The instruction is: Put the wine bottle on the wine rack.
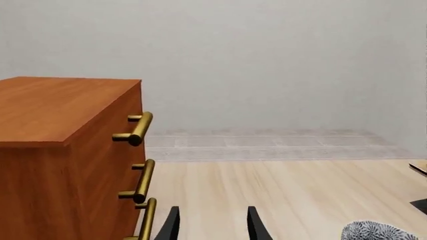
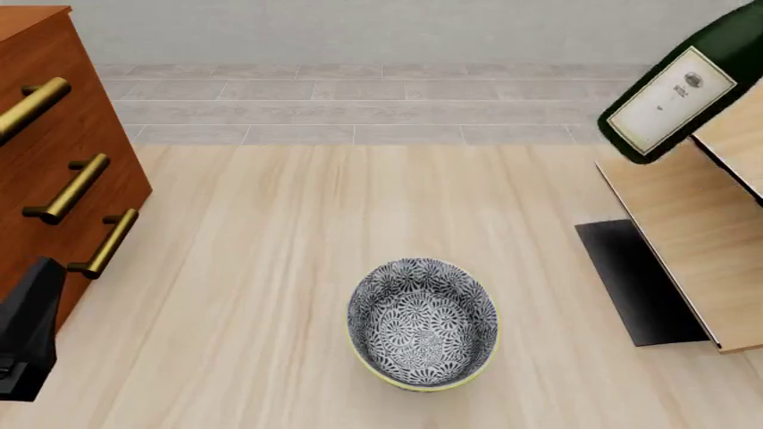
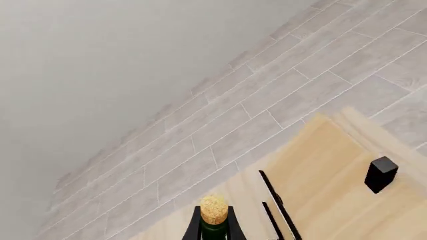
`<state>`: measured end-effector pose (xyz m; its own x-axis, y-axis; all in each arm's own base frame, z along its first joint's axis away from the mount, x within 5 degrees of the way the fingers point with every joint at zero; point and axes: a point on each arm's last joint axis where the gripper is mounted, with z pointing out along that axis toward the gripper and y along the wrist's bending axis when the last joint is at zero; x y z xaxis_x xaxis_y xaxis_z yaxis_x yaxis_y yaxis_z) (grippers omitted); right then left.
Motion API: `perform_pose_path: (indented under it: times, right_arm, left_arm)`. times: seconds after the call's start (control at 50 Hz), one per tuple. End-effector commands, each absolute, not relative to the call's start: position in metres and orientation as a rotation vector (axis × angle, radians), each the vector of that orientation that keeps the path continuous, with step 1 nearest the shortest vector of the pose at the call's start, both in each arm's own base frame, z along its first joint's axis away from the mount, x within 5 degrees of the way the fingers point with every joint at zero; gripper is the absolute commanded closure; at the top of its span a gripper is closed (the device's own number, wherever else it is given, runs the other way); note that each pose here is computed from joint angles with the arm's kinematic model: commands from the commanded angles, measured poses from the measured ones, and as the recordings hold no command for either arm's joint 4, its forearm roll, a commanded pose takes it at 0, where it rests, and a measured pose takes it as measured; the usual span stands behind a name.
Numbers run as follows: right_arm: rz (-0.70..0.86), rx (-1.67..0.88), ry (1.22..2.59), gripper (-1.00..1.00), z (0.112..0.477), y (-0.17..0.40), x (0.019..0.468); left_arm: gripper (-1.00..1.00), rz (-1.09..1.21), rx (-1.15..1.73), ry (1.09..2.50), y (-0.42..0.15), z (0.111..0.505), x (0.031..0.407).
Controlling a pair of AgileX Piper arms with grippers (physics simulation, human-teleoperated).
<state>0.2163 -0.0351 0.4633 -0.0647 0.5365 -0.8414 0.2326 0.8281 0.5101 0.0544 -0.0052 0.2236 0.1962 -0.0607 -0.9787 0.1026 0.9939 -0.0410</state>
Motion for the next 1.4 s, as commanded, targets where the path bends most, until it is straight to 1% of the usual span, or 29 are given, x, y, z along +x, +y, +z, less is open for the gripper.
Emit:
perform_pose_path:
  times: [0.02,0.14,0.3,0.98,1.4]
  right_arm:
    - [0.206,0.761,1.605,1.00,0.460,-0.061,0.197]
    - [0.175,0.841,1.581,1.00,0.456,-0.074,0.192]
    - [0.159,0.916,1.558,1.00,0.442,-0.083,0.185]
    - [-0.002,0.971,1.510,1.00,0.467,-0.115,0.179]
    - [-0.087,1.017,1.512,1.00,0.457,-0.142,0.186]
  left_arm:
    - [-1.00,-0.117,0.040,1.374,-0.005,0.223,0.054]
    - [-1.00,-0.122,0.035,1.378,-0.005,0.223,0.055]
    - [-1.00,-0.127,0.035,1.377,-0.006,0.223,0.055]
    - [-1.00,-0.124,0.021,1.385,-0.005,0.222,0.055]
    - [-1.00,-0.122,0.018,1.387,-0.005,0.222,0.055]
